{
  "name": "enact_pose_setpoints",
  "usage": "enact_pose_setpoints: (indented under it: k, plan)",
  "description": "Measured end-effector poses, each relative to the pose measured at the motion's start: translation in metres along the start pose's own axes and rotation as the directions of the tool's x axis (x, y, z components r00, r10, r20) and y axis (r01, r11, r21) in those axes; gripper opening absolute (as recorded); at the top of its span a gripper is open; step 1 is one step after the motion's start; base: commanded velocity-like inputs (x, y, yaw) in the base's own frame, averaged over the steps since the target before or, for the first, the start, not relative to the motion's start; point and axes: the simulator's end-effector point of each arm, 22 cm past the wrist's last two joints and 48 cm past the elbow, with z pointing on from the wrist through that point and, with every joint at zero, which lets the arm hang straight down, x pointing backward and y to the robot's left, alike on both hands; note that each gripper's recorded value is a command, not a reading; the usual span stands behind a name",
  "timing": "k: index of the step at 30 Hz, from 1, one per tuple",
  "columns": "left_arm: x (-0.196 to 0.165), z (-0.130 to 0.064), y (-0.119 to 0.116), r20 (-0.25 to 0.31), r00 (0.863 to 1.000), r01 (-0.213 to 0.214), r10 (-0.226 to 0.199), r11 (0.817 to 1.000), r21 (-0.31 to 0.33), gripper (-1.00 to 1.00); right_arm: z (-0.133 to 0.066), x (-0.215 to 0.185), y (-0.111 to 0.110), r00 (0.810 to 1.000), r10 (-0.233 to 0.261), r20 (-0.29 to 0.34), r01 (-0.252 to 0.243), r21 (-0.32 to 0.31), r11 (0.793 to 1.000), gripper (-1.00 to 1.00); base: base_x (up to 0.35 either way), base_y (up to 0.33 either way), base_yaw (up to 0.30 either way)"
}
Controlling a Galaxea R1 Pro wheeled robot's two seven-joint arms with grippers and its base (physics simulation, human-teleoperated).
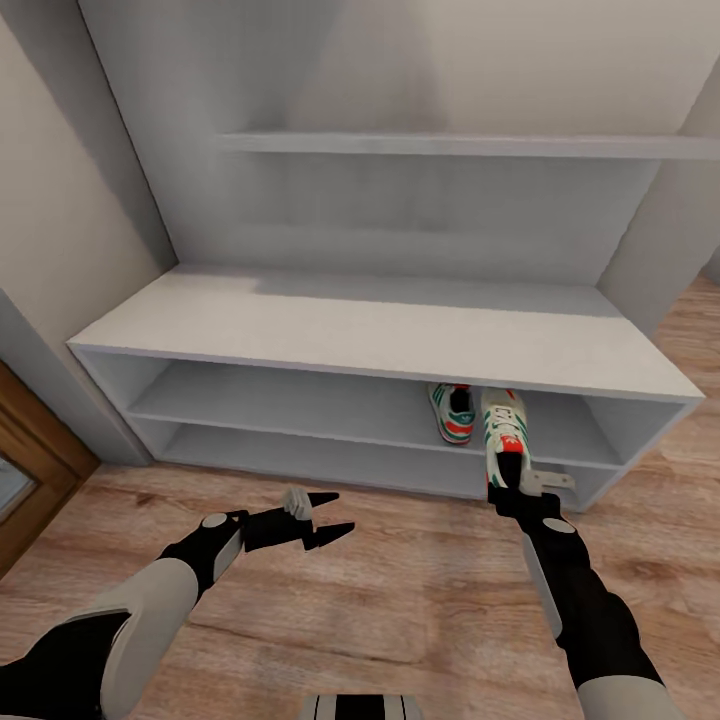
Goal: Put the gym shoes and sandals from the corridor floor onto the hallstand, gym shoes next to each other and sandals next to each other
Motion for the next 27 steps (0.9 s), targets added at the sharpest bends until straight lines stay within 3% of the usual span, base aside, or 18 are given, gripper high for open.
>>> enact_pose_setpoints:
  k: [9, 15, 19, 27]
  plan:
    - [0.001, 0.001, -0.001, 0.0, 1.0, 0.002, -0.002, 1.0, 0.001, 1.0, 0.0, 0.0, 0.0, 1.0, 0.0, 0.001, 0.0, 0.0, 1.0, -1.0, 0.172, 0.0, 0.0]
    - [0.024, 0.025, -0.029, -0.012, 0.996, 0.084, -0.083, 0.995, 0.053, 1.0, 0.0, 0.0, 0.0, 1.0, 0.0, 0.0, 0.0, 0.0, 1.0, -1.0, 0.011, 0.0, 0.0]
    - [0.035, 0.046, -0.055, -0.01, 0.994, 0.114, -0.113, 0.989, 0.099, 1.0, 0.0, 0.0, 0.0, 1.0, 0.0, 0.0, 0.0, 0.0, 1.0, -1.0, 0.078, -0.043, 0.0]
    - [0.042, 0.05, -0.064, -0.025, 0.992, 0.124, -0.121, 0.986, 0.116, 1.0, 0.0, 0.0, 0.0, 1.0, 0.0, 0.0, 0.0, 0.0, 1.0, -1.0, 0.16, -0.11, 0.0]
